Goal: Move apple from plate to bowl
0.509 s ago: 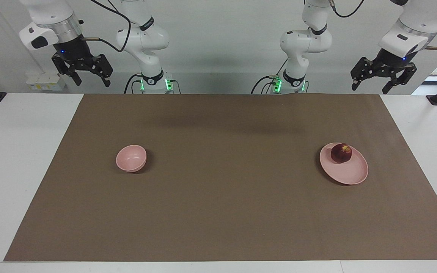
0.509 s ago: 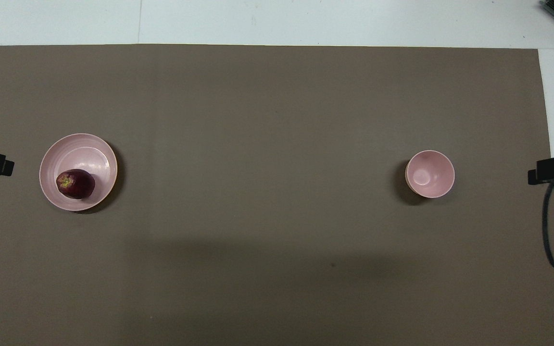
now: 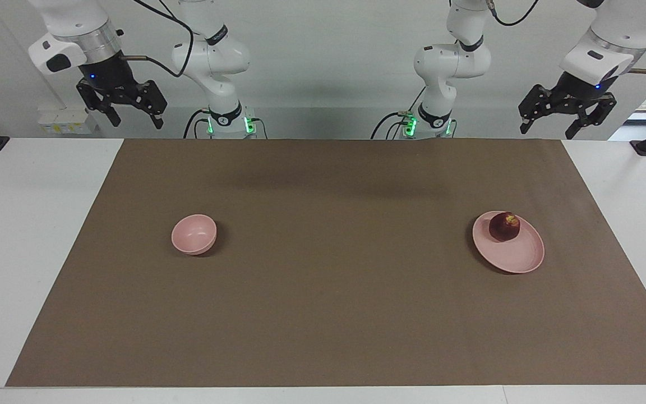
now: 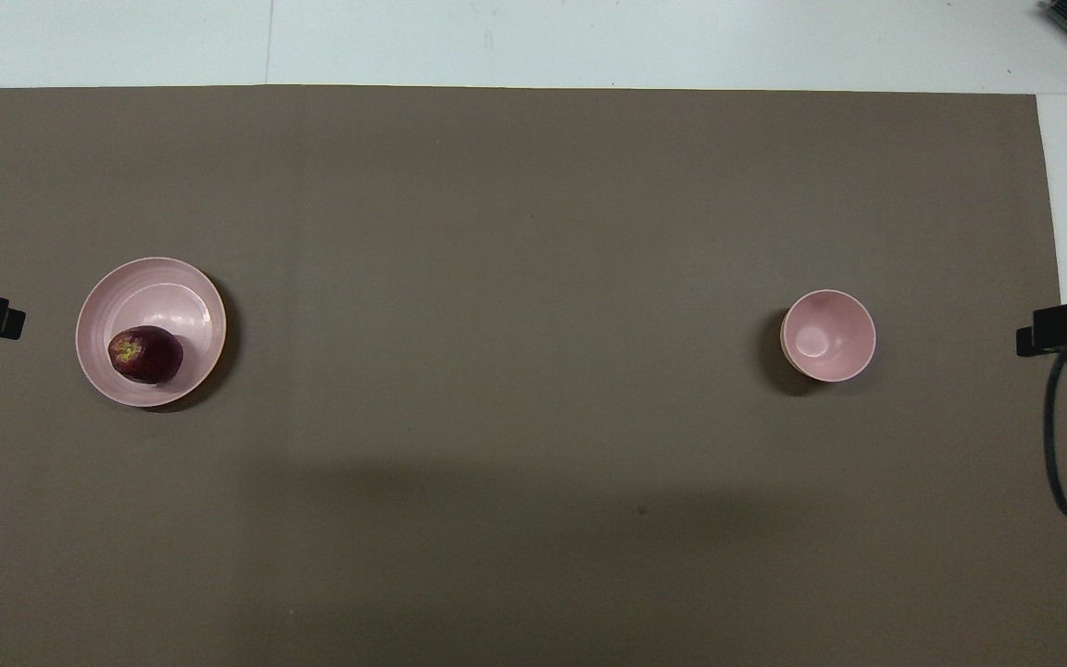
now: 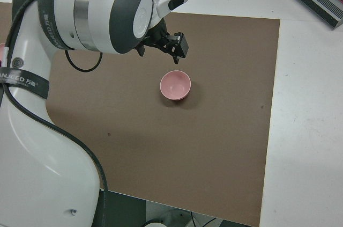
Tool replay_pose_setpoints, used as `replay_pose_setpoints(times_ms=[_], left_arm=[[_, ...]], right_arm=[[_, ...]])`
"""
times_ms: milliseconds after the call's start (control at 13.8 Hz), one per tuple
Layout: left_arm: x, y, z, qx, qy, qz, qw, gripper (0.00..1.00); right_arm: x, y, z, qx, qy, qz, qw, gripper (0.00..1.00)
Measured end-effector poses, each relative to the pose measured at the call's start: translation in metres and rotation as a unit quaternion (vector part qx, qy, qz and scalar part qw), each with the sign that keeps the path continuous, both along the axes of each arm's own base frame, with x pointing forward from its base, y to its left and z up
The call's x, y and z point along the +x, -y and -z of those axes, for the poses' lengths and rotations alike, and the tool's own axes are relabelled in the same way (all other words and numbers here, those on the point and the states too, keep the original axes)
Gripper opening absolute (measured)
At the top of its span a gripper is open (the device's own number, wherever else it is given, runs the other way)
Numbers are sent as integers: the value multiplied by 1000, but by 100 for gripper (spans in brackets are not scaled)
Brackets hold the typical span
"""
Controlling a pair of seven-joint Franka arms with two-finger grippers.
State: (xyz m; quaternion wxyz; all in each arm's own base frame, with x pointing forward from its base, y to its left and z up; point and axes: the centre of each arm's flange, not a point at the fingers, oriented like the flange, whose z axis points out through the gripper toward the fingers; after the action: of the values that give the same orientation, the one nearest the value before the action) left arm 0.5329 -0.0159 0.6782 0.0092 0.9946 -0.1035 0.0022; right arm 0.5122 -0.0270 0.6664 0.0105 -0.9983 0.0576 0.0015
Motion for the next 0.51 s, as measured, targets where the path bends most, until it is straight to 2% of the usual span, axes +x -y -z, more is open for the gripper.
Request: replay_pose_setpoints(times_ms=[509], left_arm=[[0, 7, 0, 0, 0, 6, 1000, 100]], right_arm=[[0, 0, 1, 0, -1, 0, 1000, 100]])
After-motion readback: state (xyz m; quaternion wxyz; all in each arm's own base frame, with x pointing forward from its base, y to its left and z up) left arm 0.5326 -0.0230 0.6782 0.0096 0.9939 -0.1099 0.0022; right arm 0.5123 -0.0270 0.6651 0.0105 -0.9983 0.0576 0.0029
